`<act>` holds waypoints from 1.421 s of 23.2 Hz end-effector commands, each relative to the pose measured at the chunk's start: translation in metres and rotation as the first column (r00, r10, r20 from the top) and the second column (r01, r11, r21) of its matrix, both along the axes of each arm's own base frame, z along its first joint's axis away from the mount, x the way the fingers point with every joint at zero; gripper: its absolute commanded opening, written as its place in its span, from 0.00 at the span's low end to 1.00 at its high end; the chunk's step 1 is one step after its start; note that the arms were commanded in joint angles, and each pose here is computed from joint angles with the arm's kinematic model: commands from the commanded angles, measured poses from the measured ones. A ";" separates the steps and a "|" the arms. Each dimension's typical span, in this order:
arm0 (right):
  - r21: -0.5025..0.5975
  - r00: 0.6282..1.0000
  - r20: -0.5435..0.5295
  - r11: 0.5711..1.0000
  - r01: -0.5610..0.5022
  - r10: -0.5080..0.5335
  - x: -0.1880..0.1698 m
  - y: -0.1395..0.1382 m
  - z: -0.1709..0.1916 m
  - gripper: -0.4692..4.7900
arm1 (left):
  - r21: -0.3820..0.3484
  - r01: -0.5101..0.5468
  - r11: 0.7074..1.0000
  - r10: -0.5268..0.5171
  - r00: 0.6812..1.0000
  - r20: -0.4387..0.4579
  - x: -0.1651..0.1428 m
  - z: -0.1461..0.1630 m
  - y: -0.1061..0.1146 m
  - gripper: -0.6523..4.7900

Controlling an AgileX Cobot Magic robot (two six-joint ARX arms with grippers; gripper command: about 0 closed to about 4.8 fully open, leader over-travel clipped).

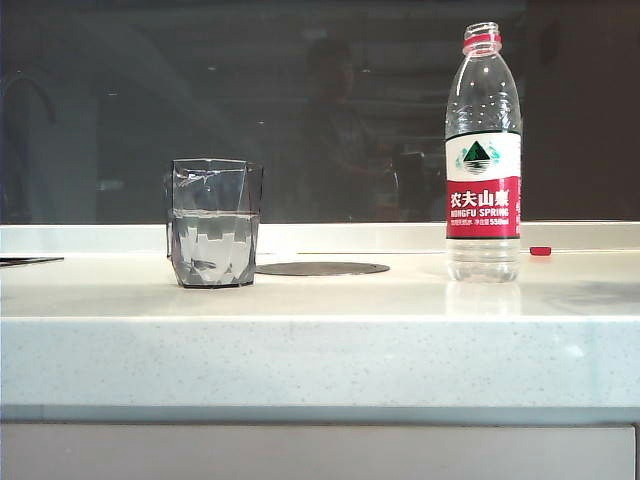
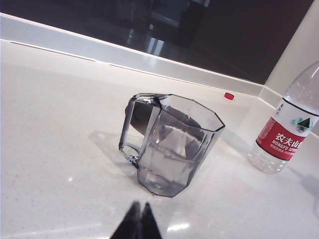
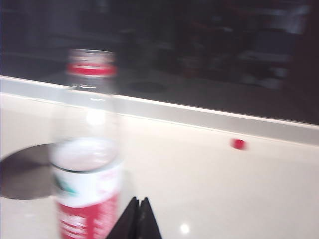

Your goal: Pick up the mineral water bottle on the table and pour water into the mug until it's half full.

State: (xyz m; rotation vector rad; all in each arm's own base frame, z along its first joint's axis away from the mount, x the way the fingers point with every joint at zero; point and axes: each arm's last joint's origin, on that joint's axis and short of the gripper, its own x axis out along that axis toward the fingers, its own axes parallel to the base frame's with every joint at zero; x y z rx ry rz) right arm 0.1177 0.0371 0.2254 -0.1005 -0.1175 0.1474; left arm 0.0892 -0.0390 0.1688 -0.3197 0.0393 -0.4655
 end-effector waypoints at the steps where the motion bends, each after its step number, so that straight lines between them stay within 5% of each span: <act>1: -0.006 1.000 -0.011 1.000 0.022 -0.022 -0.006 -0.013 -0.007 0.09 | -0.006 -0.005 1.000 0.005 1.000 0.008 0.000 0.002 0.000 0.11; 9: 0.057 0.995 0.072 0.996 0.066 -0.070 -0.021 -0.036 -0.043 0.09 | -0.006 -0.005 1.000 0.005 1.000 0.008 0.000 0.002 0.000 0.11; 19: 0.074 0.998 -0.011 0.995 0.061 -0.061 -0.021 -0.039 -0.051 0.09 | -0.006 -0.005 1.000 0.005 1.000 0.008 0.000 0.002 0.000 0.11; 25: 0.157 0.979 -0.030 0.966 0.204 -0.201 -0.021 -0.043 -0.052 0.09 | -0.006 -0.005 1.000 0.005 1.000 0.008 0.000 0.002 0.000 0.11; 33: 0.154 0.978 -0.050 0.966 0.208 -0.202 -0.021 -0.043 -0.054 0.09 | -0.006 -0.005 1.000 0.005 1.000 0.008 0.000 0.002 0.000 0.11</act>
